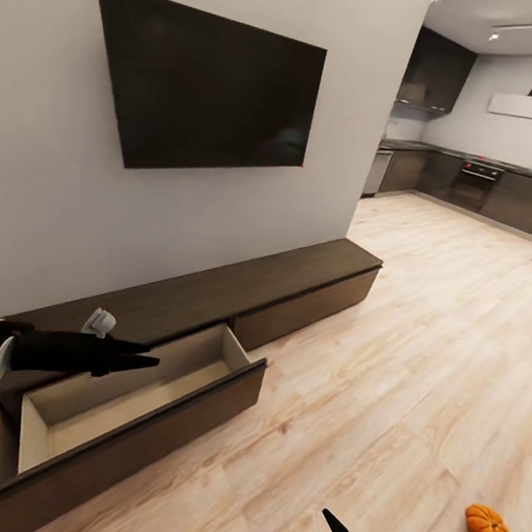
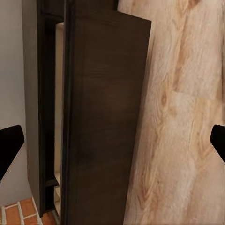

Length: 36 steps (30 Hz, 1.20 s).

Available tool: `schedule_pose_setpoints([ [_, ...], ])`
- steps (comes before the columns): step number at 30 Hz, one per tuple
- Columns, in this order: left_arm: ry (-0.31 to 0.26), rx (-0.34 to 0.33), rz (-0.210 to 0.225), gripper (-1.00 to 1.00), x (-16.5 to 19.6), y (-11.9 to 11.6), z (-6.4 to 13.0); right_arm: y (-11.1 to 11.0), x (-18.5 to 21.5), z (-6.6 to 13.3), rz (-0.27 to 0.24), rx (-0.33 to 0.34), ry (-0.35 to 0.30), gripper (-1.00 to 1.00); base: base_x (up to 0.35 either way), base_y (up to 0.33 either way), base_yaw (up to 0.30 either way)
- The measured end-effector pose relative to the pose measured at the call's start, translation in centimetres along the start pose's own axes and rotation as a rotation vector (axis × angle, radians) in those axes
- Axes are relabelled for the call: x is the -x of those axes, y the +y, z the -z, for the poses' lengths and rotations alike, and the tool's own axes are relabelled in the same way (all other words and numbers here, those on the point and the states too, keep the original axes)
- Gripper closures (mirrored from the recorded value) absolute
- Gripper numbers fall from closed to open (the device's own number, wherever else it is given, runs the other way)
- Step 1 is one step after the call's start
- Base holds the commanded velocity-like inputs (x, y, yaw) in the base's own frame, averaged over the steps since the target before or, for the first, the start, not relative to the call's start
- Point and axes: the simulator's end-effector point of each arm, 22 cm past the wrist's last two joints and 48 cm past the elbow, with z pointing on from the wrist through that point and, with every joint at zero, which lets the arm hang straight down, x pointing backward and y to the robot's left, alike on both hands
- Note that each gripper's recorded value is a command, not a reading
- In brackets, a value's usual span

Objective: Place each of the two pumpkins and all three candles from the living room inside a cabinet in the living room (use any cabinet), then make sure every cabinet is closed, and position the cauldron so it is next to a table in the living room.

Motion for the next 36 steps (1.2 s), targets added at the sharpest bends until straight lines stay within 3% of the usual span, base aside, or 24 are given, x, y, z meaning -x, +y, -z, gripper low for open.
schedule_pose_setpoints([
  [36, -0.012, 0.001, -0.022, -1.0, 5.0, -4.3, 2.5, 5.9, 1.5, 3.1, 0.01, 0.02, -0.01, -1.0, 0.0, 0.0, -0.272],
])
